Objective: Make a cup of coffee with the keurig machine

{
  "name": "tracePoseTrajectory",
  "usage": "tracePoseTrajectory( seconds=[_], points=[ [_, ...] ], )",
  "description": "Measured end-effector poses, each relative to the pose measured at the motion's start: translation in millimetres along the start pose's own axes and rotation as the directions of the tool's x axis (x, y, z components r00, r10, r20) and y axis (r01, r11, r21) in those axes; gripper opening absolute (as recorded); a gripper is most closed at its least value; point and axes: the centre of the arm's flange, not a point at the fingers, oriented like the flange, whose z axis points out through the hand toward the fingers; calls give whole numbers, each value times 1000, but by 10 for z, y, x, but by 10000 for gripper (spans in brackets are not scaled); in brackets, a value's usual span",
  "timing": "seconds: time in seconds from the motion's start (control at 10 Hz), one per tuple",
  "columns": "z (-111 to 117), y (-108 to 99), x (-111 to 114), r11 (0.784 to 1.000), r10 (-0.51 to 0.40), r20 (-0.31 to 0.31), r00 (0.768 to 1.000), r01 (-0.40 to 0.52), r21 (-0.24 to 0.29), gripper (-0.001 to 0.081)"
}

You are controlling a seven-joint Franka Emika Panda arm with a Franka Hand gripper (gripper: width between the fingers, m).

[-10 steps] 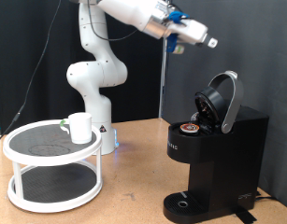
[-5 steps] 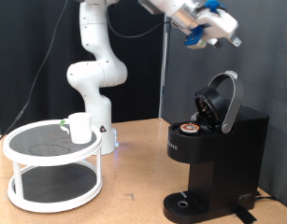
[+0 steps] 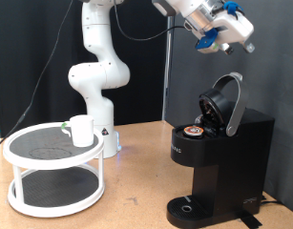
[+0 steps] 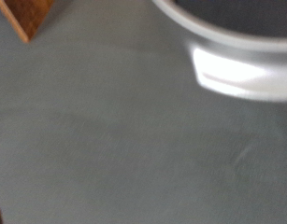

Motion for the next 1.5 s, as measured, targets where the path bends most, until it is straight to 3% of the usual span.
tracePoseTrajectory(
  seconds=[0.4, 0.9, 1.2, 1.4, 1.5],
  points=[
    [371, 193, -50, 999, -42, -53, 998, 41, -17, 734],
    [556, 513, -163, 998, -52, -58, 997, 50, -25, 734],
    [588, 487, -137, 999, -33, -78, 996, 32, -6, 734],
    [563, 396, -76, 999, -36, -93, 995, 36, -1, 688],
    [540, 336, -29, 999, -44, -102, 994, 44, -6, 499]
  ],
)
